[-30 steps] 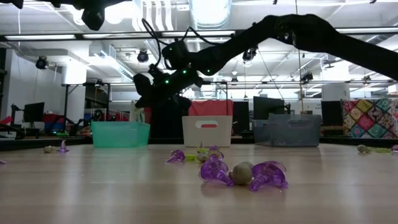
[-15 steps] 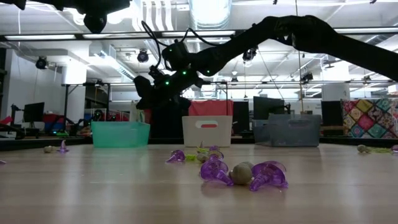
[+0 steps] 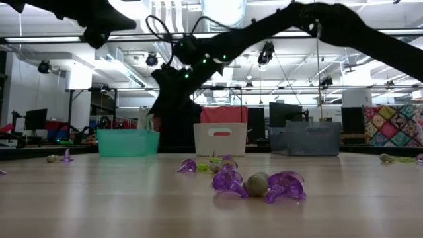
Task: Sort Halloween decoration
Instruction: Put the purple witch hat toy into the gray bin
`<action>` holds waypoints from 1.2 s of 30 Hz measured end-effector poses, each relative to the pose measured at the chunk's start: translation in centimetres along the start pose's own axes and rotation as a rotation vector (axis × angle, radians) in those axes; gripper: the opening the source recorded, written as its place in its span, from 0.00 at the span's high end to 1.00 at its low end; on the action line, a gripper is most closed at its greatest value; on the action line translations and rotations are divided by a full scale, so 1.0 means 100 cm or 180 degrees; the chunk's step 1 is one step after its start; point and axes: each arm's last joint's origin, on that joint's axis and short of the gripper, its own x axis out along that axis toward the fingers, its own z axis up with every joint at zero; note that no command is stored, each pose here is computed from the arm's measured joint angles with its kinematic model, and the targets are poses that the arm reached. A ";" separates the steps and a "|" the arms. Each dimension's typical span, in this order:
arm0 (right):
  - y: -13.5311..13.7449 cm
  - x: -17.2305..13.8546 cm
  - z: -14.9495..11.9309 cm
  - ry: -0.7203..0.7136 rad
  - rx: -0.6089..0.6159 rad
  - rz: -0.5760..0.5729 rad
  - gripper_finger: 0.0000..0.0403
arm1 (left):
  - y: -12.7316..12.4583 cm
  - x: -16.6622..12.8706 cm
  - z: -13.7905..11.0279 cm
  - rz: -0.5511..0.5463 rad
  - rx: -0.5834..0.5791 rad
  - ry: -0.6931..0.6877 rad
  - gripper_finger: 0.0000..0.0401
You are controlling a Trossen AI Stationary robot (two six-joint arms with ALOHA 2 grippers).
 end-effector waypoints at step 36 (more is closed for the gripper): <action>0.135 -0.080 -0.095 0.3202 -0.0568 0.0416 0.83 | 0.015 0.036 -0.103 0.1945 -0.1322 0.3161 0.97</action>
